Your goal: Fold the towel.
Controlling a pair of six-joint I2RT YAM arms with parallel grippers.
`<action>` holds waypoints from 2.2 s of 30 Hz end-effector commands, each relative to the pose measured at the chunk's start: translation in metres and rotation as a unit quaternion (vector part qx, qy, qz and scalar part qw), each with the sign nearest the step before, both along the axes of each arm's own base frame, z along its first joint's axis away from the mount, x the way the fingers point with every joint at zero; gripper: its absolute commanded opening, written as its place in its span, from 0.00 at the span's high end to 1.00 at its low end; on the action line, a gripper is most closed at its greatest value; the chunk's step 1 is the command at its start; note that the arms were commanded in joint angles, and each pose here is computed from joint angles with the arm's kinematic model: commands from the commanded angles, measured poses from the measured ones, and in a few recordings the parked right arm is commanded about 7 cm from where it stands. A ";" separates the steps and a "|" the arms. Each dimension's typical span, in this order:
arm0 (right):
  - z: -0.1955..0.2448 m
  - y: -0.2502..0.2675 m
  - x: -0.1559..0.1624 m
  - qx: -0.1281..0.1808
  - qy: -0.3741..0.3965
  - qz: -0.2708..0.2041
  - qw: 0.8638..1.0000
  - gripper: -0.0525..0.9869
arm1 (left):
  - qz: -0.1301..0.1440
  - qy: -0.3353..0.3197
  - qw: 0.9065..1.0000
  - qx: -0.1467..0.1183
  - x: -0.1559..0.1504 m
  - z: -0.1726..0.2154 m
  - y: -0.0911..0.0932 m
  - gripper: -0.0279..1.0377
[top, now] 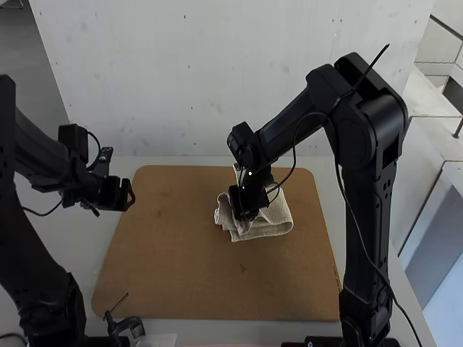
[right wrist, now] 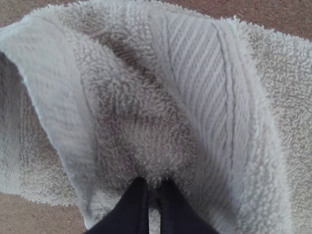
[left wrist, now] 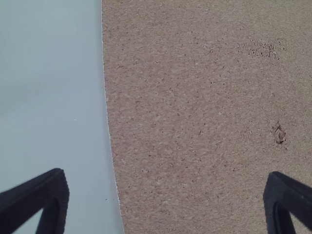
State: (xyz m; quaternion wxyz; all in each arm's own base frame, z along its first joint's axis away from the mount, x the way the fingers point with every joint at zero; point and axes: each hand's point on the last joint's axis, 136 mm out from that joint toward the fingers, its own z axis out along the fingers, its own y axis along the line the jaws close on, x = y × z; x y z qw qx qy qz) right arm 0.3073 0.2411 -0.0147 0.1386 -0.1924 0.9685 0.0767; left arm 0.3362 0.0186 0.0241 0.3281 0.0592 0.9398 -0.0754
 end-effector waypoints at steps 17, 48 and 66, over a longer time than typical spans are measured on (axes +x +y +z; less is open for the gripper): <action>0.045 0.046 0.005 0.119 -0.011 -0.011 0.993 0.93 | -0.011 0.001 1.000 -0.005 -0.003 -0.004 -0.005 0.14; -0.004 0.037 -0.052 0.062 0.083 0.014 0.995 0.77 | -0.014 -0.009 1.000 -0.006 0.000 0.002 -0.009 0.14; 0.086 0.005 0.035 0.121 -0.077 -0.059 0.988 0.88 | -0.017 -0.010 1.000 -0.006 0.000 0.003 -0.011 0.14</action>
